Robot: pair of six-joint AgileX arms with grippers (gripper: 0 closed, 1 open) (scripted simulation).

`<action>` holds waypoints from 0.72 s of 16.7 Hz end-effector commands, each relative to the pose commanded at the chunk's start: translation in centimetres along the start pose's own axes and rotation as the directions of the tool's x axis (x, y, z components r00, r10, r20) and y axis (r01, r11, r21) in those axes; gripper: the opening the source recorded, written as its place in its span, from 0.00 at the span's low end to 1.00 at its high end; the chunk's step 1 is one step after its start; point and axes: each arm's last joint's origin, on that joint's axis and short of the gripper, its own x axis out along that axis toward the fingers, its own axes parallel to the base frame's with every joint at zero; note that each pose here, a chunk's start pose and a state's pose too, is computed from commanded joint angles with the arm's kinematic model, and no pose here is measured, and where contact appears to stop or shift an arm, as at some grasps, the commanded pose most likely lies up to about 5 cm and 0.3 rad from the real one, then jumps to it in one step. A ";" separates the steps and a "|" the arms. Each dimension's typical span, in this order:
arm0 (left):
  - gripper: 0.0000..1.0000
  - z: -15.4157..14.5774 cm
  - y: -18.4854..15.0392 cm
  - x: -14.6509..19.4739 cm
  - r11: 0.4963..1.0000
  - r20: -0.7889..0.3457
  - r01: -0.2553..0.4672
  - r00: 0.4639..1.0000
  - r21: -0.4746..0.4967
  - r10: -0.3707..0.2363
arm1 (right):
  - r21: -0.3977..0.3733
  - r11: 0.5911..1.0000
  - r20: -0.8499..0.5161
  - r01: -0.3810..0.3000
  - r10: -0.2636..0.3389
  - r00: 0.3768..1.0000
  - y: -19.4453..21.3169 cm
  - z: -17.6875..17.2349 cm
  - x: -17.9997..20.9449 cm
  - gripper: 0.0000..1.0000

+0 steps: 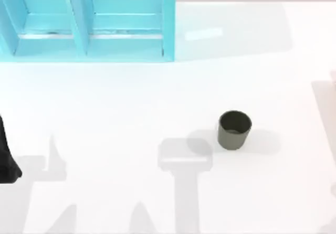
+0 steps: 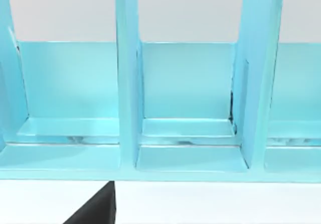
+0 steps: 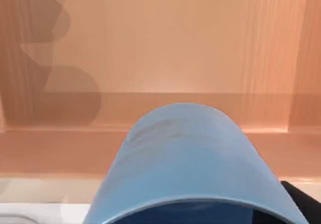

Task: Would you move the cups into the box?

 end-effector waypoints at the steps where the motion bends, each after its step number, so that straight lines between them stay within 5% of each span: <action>1: 1.00 0.0 0.0 0.0 1.000 0.000 0.000 1.000 0.000 0.000 | 0.000 1.000 0.000 -0.001 0.001 1.000 0.0 0.0 0.3 0.00; 12: 1.00 0.0 0.0 0.0 1.000 0.000 0.000 1.000 0.000 0.000 | 0.003 1.000 0.002 -0.001 0.001 1.000 0.8 -0.2 6.3 0.00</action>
